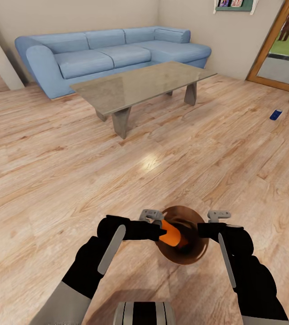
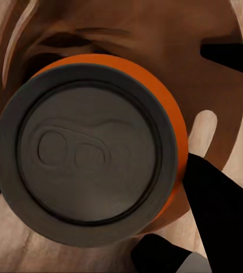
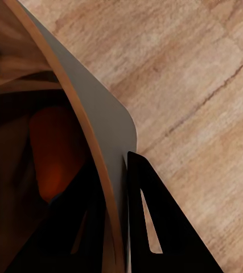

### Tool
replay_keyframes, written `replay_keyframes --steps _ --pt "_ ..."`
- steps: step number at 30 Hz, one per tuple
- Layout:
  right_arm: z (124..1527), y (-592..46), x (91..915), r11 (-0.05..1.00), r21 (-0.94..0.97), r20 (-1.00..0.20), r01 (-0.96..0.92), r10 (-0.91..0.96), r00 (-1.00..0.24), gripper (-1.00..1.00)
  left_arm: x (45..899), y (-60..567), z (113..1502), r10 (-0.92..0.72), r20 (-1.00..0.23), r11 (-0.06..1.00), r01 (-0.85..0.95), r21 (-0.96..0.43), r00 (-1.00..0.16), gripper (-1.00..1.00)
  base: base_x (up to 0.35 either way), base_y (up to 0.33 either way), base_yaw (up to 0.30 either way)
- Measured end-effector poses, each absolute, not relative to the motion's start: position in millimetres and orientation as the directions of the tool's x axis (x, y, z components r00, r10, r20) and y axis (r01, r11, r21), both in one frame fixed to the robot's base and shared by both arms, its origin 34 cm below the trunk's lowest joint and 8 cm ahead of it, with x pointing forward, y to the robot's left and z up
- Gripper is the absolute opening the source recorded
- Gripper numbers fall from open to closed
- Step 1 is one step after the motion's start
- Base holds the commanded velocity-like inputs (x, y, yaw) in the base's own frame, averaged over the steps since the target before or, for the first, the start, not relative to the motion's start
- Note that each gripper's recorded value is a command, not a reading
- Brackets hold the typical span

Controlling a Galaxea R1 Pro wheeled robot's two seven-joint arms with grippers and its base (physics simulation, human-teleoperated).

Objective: Put the three can of soda from the living room inside the tash can in the kitchen.

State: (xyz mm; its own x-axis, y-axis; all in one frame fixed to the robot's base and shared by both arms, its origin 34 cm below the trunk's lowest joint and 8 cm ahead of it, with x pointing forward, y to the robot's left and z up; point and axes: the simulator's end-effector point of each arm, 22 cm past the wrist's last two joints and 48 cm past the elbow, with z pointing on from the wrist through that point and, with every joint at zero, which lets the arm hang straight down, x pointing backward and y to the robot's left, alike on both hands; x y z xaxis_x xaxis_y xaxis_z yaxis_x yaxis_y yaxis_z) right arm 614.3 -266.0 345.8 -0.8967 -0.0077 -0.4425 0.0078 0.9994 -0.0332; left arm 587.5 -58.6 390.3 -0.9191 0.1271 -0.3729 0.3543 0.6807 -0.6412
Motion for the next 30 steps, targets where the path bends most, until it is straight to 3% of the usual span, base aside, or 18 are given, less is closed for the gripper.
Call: replay_keyframes --steps 10,11,26,28,30 --pt "345.6 -265.9 614.3 0.999 -0.033 -0.442 0.008 -0.008 -0.897 -1.0 580.9 -72.0 377.8 0.157 -0.393 0.677 0.388 -0.625 -0.906 -1.0 0.0 0.0 0.0" --pt "345.9 -265.9 614.6 0.999 -0.033 -0.443 0.008 -0.008 -0.897 -1.0 579.1 -73.7 377.3 0.163 -0.394 0.675 0.393 -0.624 -0.905 1.0 0.0 0.0 0.0" --pt "345.9 -265.0 614.5 1.0 -0.029 -0.443 0.008 -0.006 -0.897 -1.0 581.3 -68.4 370.2 0.165 -0.39 0.71 0.384 -0.591 -0.906 1.0 0.0 0.0 0.0" --pt "345.9 -265.8 614.5 0.999 -0.033 -0.443 0.008 -0.008 -0.897 -1.0 579.6 -73.9 376.4 0.159 -0.391 0.688 0.386 -0.615 -0.906 1.0 0.0 0.0 0.0" --pt "345.8 -266.5 614.3 0.999 -0.036 -0.442 0.007 -0.009 -0.897 -1.0 567.9 -98.2 407.0 0.118 -0.367 0.55 0.369 -0.75 -0.923 1.0 0.0 0.0 0.0"
